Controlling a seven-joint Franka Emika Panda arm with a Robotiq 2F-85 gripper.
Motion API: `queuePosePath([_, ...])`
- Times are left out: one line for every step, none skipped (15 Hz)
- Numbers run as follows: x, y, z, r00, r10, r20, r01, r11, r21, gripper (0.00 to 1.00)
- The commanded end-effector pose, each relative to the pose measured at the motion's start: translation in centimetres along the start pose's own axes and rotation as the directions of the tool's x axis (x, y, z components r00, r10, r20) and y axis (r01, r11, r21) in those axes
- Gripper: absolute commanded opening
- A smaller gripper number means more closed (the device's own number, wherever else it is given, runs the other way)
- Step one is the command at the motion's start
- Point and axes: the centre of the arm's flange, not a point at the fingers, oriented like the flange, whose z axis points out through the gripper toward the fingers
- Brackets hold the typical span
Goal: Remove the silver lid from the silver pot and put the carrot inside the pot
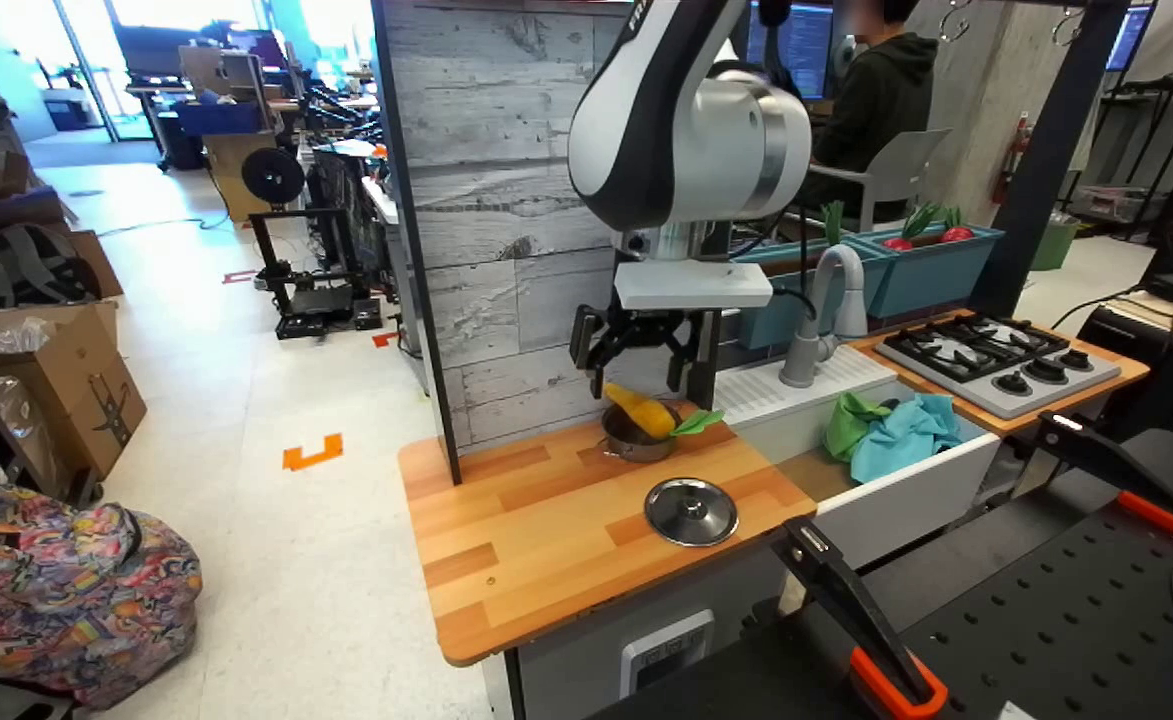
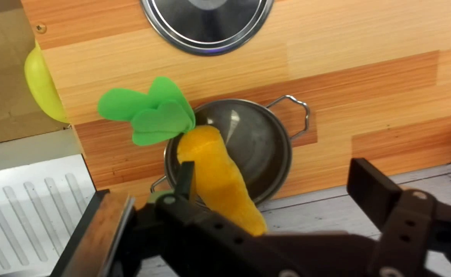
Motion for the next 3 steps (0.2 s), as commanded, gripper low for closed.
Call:
queuePosePath([-0.27,-0.15,-0.6,1.0,-0.002,0.0,0.002,1.0,0.002,1.0])
queuePosePath([-0.47,-0.15,-0.94,1.0,-0.003,0.001,0.003,1.0,0.002,1.0])
queuePosePath([-0.64,-0.1,-1.03,1.0,-0.003,0.003,0.003,1.0,0.001,1.0])
